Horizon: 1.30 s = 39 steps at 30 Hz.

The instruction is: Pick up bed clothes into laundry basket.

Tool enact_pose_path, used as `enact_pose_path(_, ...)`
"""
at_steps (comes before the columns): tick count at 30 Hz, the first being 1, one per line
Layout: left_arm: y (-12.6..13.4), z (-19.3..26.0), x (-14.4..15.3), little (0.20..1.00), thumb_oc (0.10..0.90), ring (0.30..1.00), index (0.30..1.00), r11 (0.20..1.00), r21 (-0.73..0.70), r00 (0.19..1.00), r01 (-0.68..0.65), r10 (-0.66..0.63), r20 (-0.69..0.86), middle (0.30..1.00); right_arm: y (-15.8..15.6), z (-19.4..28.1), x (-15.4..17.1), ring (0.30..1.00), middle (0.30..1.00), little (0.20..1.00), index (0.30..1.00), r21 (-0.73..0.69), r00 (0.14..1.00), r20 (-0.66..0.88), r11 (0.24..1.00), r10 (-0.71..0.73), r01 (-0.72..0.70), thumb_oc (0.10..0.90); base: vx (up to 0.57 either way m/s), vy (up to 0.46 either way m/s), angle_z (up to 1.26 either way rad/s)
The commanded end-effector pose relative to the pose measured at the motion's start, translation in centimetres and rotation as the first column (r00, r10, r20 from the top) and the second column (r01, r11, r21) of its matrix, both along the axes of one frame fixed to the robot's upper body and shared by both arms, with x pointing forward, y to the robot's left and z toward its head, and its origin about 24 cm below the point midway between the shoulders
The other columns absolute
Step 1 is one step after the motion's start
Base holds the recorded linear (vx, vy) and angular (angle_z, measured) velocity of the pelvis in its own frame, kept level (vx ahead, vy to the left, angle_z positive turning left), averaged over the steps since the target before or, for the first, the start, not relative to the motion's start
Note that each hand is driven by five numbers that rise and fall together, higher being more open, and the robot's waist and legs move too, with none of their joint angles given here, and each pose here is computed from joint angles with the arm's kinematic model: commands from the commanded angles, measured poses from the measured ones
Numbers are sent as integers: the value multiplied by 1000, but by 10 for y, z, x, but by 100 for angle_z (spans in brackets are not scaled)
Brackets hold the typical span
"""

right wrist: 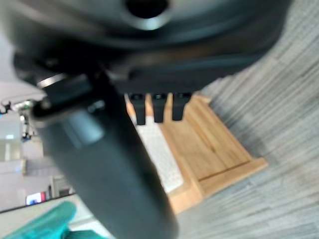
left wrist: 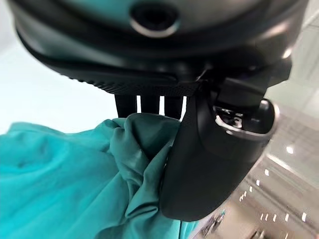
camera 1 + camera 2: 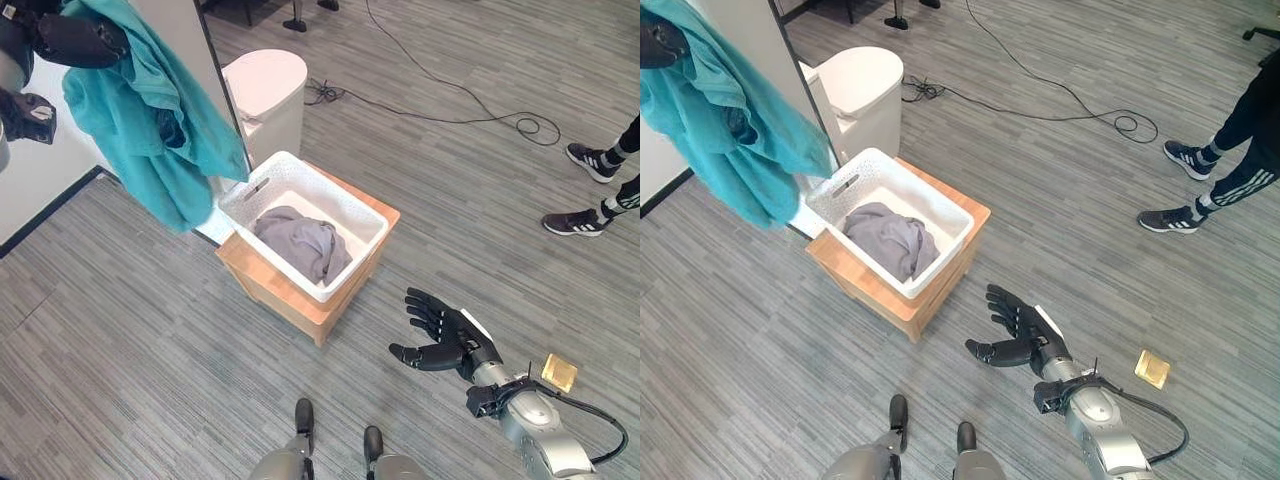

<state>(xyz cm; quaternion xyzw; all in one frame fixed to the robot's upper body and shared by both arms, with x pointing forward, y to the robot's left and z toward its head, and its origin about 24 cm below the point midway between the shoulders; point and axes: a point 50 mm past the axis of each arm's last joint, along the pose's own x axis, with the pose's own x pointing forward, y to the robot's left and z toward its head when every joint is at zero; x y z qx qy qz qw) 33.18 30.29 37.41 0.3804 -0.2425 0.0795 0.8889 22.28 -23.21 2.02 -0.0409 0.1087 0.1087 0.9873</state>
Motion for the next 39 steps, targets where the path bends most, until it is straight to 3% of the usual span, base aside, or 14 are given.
enact_pose_path(1,-20,96,-45,300,400,300,300,996,18,916,85,-85,391,300,-7,31,3,900,900,900,900,-40,987,156,999,39,-33,800,5,20,5)
enact_pose_path(6,-31,112,-43,300,400,300,300,997,23,908,78,-81,411,300,-5,28,1,900,900,900,900,-25,989,141,999,42,-39,800,4,8,0)
enact_pose_path(10,-24,122,-40,300,400,300,300,1000,-8,914,-10,12,406,300,-3,20,-4,900,900,900,900,-30,993,95,998,65,-63,800,20,34,-1)
enact_pose_path(16,-17,125,-40,300,400,300,300,995,-103,906,2,42,421,300,-12,15,-11,900,900,900,900,-43,998,49,998,45,-43,800,28,22,-8)
enact_pose_path(24,-24,120,-34,300,400,300,300,999,-55,918,-2,24,396,300,-20,11,-22,900,900,900,900,-85,999,1,995,50,-50,800,19,18,-16)
enact_pose_path(34,-28,84,-7,300,400,300,300,998,-57,955,17,1,297,300,-17,12,-20,900,900,900,900,-89,998,15,994,60,-59,800,-36,3,-3)
enact_pose_path(35,-23,61,9,300,400,300,300,997,-68,976,-34,48,214,300,-14,9,-17,900,900,900,900,-103,997,6,992,71,-70,800,-48,13,-3)
enact_pose_path(37,-22,61,9,300,400,300,300,997,-69,976,-35,49,213,300,-14,9,-17,900,900,900,900,-105,997,5,992,72,-71,800,-40,10,-7)
enact_pose_path(38,-15,43,18,300,400,300,300,992,-19,982,-121,123,144,300,-12,9,-17,900,900,900,900,-103,997,8,992,76,-75,800,-31,6,-10)
enact_pose_path(39,-15,43,19,300,400,300,300,992,-19,982,-121,123,143,300,-12,9,-18,900,900,900,900,-104,997,7,992,76,-74,800,-36,8,-11)
